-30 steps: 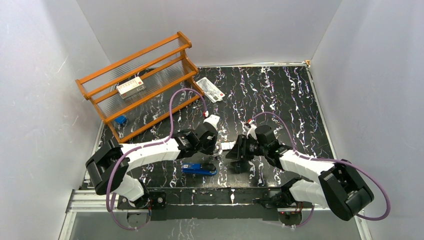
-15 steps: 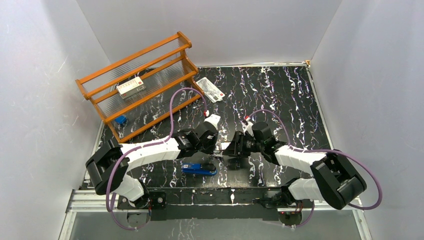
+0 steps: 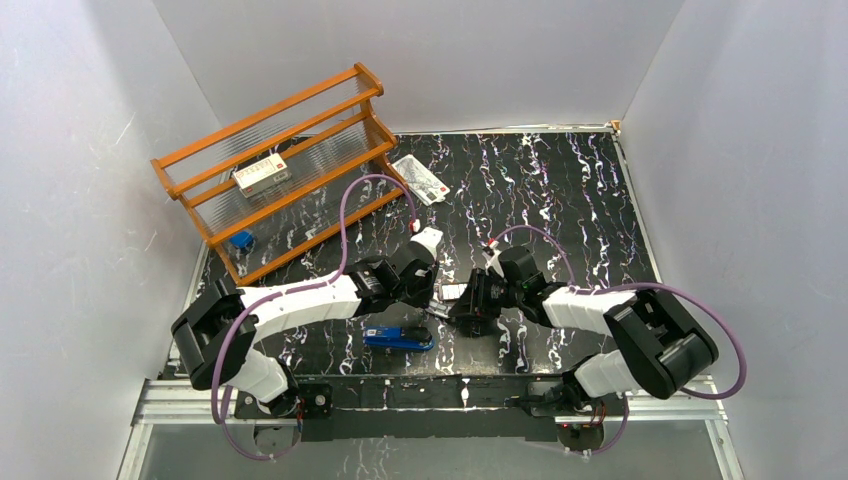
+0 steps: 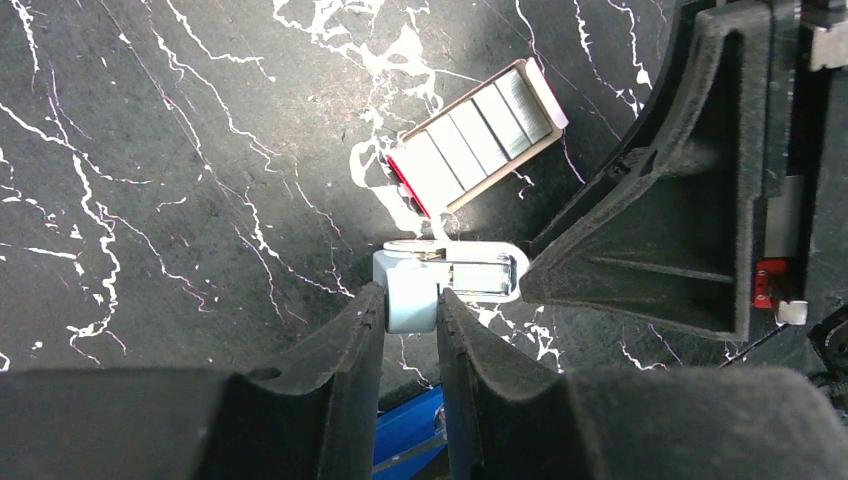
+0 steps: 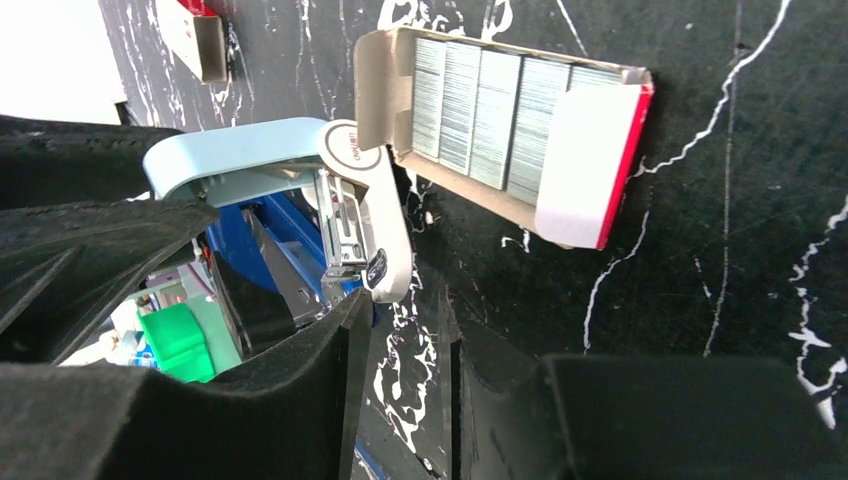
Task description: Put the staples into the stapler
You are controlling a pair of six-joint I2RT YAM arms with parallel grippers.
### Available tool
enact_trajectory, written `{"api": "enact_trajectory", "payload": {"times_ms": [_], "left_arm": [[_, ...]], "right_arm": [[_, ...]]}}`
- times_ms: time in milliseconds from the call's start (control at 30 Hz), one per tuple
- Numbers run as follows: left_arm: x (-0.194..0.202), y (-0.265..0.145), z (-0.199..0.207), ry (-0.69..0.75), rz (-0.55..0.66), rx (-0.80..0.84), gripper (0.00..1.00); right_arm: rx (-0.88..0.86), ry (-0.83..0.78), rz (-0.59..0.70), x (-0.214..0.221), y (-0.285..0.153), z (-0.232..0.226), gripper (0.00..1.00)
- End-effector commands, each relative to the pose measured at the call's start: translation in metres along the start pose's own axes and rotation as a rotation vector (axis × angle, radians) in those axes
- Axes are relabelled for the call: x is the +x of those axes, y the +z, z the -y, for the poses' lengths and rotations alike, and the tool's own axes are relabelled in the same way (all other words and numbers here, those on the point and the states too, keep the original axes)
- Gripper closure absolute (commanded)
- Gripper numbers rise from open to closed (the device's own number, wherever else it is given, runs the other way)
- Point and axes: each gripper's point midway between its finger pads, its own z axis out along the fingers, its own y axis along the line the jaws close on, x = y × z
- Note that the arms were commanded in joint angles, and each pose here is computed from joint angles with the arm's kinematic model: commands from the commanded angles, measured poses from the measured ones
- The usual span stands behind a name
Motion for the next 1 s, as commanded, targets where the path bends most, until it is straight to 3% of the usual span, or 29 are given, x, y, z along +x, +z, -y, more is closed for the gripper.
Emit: {"api": "enact_trajectory", "payload": {"times_ms": [0, 467, 967], "left_arm": [[-0.022, -0.014, 0.012, -0.011, 0.058, 0.042, 0.77], [-0.018, -0.012, 0.019, -0.021, 0.033, 0.08, 0.72], [-0.016, -0.014, 0.031, -0.016, 0.011, 0.141, 0.66]], "right_arm": [[-0.044, -0.026, 0.025, -0.013, 0.003, -0.015, 0.63], [-0.014, -0.004, 0.001, -0.005, 0.008, -0.001, 0.72], [0.003, 0.028, -0.015, 0.002, 0.013, 0.008, 0.74]]}}
